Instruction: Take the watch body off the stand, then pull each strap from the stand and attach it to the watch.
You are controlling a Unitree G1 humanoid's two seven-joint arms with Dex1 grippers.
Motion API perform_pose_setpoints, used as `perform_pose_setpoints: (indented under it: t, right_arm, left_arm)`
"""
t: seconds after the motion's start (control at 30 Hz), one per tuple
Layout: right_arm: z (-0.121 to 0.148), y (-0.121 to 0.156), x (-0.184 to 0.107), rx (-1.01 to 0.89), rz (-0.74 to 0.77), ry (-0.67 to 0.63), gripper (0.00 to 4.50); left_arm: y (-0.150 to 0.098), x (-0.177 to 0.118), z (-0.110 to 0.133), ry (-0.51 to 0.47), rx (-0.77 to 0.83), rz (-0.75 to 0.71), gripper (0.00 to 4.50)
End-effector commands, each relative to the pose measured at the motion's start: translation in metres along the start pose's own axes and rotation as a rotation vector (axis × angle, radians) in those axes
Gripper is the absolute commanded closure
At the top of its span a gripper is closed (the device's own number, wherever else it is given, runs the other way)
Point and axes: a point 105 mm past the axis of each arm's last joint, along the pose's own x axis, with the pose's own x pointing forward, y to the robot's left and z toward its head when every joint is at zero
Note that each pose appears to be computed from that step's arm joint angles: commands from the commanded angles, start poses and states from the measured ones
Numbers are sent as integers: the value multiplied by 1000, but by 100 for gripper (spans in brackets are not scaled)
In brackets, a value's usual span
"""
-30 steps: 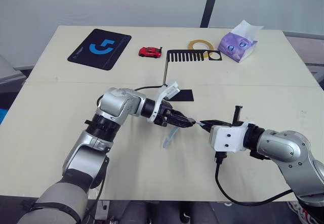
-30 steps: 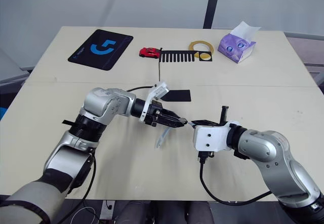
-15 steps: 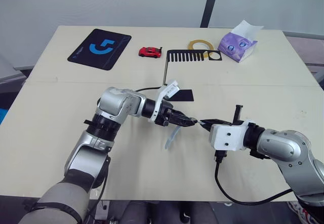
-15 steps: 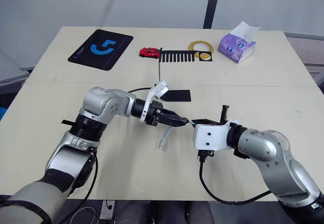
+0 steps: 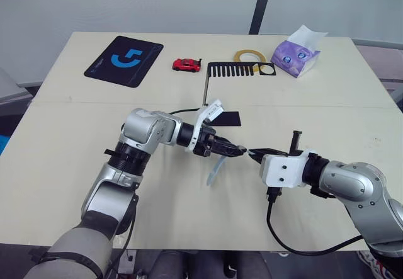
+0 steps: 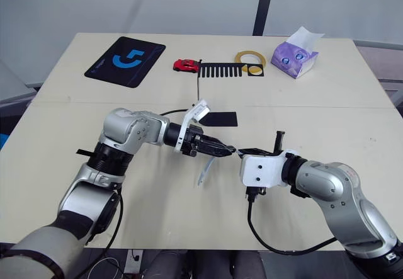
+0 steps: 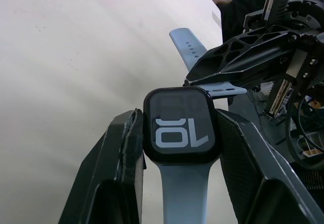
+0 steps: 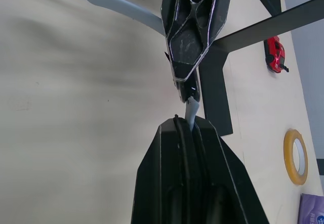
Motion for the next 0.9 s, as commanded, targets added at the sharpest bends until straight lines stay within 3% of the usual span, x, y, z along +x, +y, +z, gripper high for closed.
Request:
perform_pose_setpoints:
  t: [0.03, 0.9]
  right_arm:
    - [9, -6, -2, -37, -30, -31, 450]
    - [13, -13, 4, -41, -30, -34, 450]
  left_arm:
    - [-15, 3, 11, -25, 48, -57, 280]
    - [-23, 8, 14, -30, 56, -83, 280]
